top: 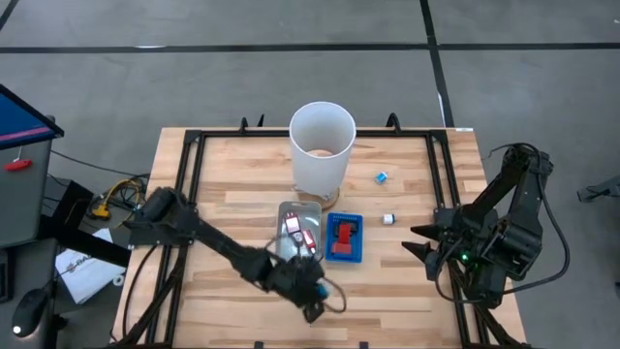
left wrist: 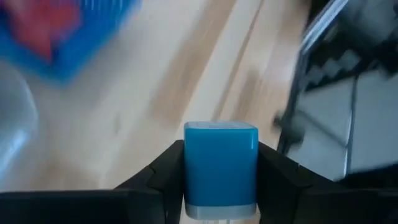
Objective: Pick & Place Office items
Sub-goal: Put the bottom blue charger adapter into the gray bin
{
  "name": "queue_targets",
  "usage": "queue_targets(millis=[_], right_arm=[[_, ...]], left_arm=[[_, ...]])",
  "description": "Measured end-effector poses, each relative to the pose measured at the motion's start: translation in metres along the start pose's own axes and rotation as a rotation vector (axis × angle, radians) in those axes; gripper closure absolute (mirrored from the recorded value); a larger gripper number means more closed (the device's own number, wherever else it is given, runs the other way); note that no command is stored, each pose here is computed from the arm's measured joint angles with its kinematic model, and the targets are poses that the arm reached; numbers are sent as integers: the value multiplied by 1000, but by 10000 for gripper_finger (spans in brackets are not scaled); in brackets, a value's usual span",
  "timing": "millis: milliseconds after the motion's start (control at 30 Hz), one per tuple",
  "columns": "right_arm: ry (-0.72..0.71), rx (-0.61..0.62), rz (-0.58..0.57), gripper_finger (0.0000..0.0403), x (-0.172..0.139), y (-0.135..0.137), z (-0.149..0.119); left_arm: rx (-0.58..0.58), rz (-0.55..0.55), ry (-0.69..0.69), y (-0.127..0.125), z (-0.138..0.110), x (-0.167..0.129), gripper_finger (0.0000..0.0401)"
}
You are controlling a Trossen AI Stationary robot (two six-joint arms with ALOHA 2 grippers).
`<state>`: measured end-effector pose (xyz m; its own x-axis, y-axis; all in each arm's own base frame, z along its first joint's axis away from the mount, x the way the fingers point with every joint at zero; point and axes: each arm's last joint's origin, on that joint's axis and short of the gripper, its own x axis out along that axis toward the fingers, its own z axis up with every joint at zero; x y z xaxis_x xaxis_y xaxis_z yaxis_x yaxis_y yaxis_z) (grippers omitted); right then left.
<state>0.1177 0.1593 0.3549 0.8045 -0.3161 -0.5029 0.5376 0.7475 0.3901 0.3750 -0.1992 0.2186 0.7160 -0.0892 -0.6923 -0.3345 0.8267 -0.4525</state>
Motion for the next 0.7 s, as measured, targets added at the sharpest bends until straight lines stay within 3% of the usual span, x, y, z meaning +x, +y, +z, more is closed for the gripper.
queue_targets(millis=[233, 367, 533, 700], right_arm=[[-20, 7, 9, 149, 0, 1, 0], [-20, 7, 10, 149, 1, 2, -1], [-17, 33, 25, 149, 1, 5, -2], [-13, 51, 35, 149, 0, 6, -2]], left_arm=[[52, -185, -332, 2, 74, -27, 262], [26, -153, -406, 27, 107, -26, 262], [-29, 2, -347, 63, 124, -19, 262], [-15, 147, -173, 77, 108, -18, 262]])
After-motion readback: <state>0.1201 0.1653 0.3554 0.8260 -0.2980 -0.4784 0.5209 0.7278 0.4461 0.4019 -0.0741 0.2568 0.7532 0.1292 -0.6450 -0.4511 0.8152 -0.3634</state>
